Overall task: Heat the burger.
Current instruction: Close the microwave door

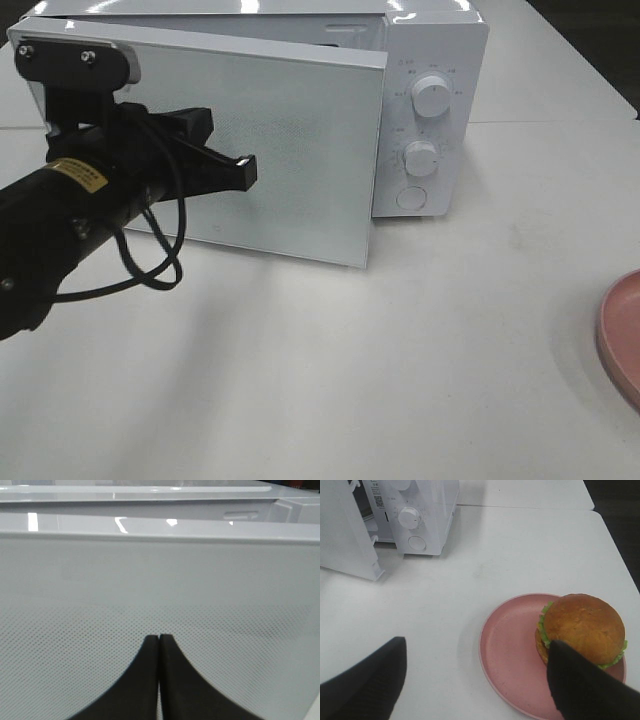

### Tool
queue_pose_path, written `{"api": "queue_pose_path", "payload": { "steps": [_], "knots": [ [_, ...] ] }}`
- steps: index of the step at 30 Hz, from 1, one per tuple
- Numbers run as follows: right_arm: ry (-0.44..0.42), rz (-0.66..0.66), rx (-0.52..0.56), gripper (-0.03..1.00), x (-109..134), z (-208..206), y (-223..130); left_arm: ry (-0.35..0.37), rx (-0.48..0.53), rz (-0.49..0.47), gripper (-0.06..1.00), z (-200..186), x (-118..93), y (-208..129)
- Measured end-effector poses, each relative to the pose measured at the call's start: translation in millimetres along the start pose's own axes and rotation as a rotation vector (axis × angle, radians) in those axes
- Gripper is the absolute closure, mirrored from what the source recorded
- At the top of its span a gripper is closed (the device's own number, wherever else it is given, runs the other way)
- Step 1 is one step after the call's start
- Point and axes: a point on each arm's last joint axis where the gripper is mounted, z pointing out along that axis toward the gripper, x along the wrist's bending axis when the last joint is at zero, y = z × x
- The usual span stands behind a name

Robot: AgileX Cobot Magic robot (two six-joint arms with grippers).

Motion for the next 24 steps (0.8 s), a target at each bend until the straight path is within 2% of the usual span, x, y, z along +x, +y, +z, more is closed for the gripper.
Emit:
{"api": "queue_pose_path", "payload": {
  "steps": [9, 24],
  "knots": [
    [0.0, 0.0, 0.0, 0.22, 0, 0, 0, -0.01, -0.033, -0.025, 0.94, 42, -18, 8],
    [0.0, 0.0, 0.0, 0.22, 0, 0, 0, -0.015, -0.042, -0.071, 0.94, 81, -35, 14]
  ]
}}
